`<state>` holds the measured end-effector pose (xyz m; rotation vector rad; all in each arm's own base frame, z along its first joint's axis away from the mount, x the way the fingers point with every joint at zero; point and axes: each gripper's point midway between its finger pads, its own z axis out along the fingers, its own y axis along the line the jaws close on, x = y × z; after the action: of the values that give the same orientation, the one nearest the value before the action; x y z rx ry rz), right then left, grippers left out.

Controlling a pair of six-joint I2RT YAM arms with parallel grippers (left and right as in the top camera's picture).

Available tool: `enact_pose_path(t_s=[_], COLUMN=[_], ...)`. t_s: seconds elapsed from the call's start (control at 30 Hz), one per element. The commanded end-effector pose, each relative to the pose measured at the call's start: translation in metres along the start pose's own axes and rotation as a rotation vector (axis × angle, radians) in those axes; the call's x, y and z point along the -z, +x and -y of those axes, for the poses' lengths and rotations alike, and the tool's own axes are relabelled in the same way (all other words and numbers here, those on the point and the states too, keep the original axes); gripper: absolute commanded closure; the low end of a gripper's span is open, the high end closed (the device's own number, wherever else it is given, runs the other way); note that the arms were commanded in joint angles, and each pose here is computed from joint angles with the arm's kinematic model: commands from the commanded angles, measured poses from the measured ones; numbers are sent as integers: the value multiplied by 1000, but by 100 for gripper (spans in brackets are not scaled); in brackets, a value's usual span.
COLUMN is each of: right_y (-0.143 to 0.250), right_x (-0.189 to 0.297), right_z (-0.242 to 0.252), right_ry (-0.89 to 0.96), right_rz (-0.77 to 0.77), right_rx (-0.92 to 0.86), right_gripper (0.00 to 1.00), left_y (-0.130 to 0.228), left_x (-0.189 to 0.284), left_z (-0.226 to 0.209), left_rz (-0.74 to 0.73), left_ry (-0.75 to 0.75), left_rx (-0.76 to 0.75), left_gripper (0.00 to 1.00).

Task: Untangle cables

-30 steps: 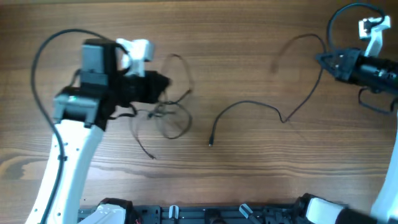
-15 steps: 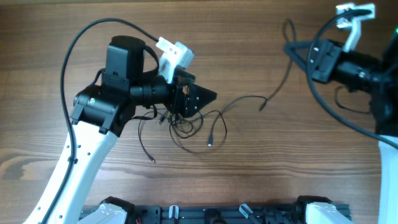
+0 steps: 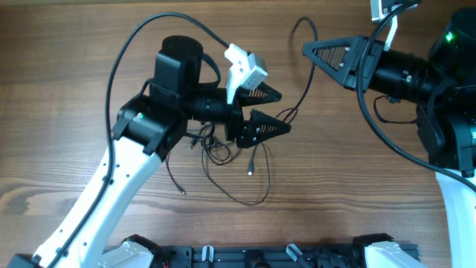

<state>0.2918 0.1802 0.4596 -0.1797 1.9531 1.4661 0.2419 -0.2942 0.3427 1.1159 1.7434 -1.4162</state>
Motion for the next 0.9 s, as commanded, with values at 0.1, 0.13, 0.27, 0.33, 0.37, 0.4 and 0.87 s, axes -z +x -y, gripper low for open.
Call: enact_pose_path(t_s=[0.1,0.13,0.27,0.33,0.37,0.4,0.87], right_y=[1,1,1,0,0,-2,20], right_x=[-1,-1,-1,-1,0,0,-3], right_z=[-9,-9,-9,-9,-8,-7,142], right_ry=[-39,-39,-37,-37,-36,-31,483], right_rz=[-21,-21,-20,-18,-15,-9,-85], right_rx=[-10,-10,-9,-7,4,21,-118], right_gripper=[96,96,96,96,95,88,0], left_y=[10,10,8,5,3,1,-167], left_x=[-24,-25,-24,-22,-21,-21,174], left_z=[1,2,0,-8,-18,-27,3], left_rz=[-43,-44,-37,-28,-20,-12,552], left_ry=[112,115,105,71,14,-42,-512], left_rx=[20,17,6,13,47,87,125], left_gripper=[31,37,94,96,96,96,96])
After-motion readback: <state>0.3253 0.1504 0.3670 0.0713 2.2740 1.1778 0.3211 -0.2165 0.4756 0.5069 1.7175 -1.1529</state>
